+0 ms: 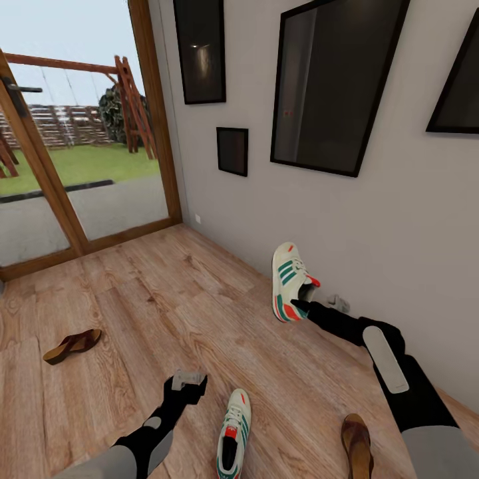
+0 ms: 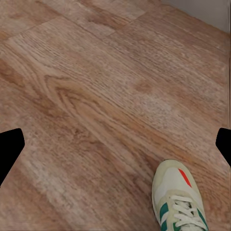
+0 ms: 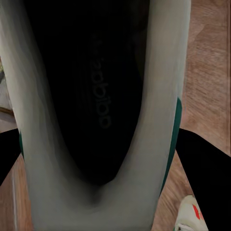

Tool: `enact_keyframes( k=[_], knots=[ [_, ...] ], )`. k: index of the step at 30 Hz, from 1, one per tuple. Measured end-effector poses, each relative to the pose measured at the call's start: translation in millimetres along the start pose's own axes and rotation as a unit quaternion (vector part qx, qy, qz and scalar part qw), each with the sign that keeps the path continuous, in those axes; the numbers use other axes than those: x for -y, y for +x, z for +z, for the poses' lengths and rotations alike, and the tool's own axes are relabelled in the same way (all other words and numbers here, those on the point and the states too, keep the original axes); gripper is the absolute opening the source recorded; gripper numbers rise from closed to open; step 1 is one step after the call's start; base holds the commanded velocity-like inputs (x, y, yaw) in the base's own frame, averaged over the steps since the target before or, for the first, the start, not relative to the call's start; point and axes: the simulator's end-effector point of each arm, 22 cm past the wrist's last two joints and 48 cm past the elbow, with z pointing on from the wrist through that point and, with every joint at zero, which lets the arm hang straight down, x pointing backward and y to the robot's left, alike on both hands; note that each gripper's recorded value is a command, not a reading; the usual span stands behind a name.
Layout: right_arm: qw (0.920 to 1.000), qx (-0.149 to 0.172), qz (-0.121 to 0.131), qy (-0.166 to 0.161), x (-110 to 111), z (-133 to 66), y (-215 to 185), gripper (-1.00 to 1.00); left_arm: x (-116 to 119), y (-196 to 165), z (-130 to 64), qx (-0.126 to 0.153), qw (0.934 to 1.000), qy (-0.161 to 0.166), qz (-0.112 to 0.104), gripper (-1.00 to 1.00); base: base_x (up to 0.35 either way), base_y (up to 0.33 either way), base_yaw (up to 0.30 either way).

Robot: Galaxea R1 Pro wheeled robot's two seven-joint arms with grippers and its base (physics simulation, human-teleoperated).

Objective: Pick up the two gym shoes and the two sandals from the corridor floor and place them onto the hallstand (shoe rack) in the corridor, making sure they are on the rack and not on the floor. Arrange them so the two gym shoes are next to each other and the two sandals are next to each other.

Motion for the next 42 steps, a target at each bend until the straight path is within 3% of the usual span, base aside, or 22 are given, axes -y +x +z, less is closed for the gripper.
enact_keyframes(
  k=[1,5,35,42],
  knots=[
    [1.0,0.001,-0.003,0.004,4,-2.1,-2,-1.0,4,-9,-0.1,0.021,0.9998,0.003,0.001,1.0,0.0,0.0,0.0],
    [1.0,0.001,-0.002,0.003,4,-2.0,-2,-1.0,5,-11,-0.1,0.025,0.9997,0.003,0.0,1.0,0.0,0.0,0.0],
    [1.0,0.002,-0.003,0.003,4,-1.9,-3,-1.0,5,-11,-0.1,0.026,0.9997,0.003,-0.001,1.0,-0.078,-0.066,-0.002],
    [1.0,0.002,-0.004,0.004,13,1.1,7,-1.0,4,2,3.9,0.026,0.9997,0.003,-0.001,1.0,0.0,0.0,-0.221]
  ],
)
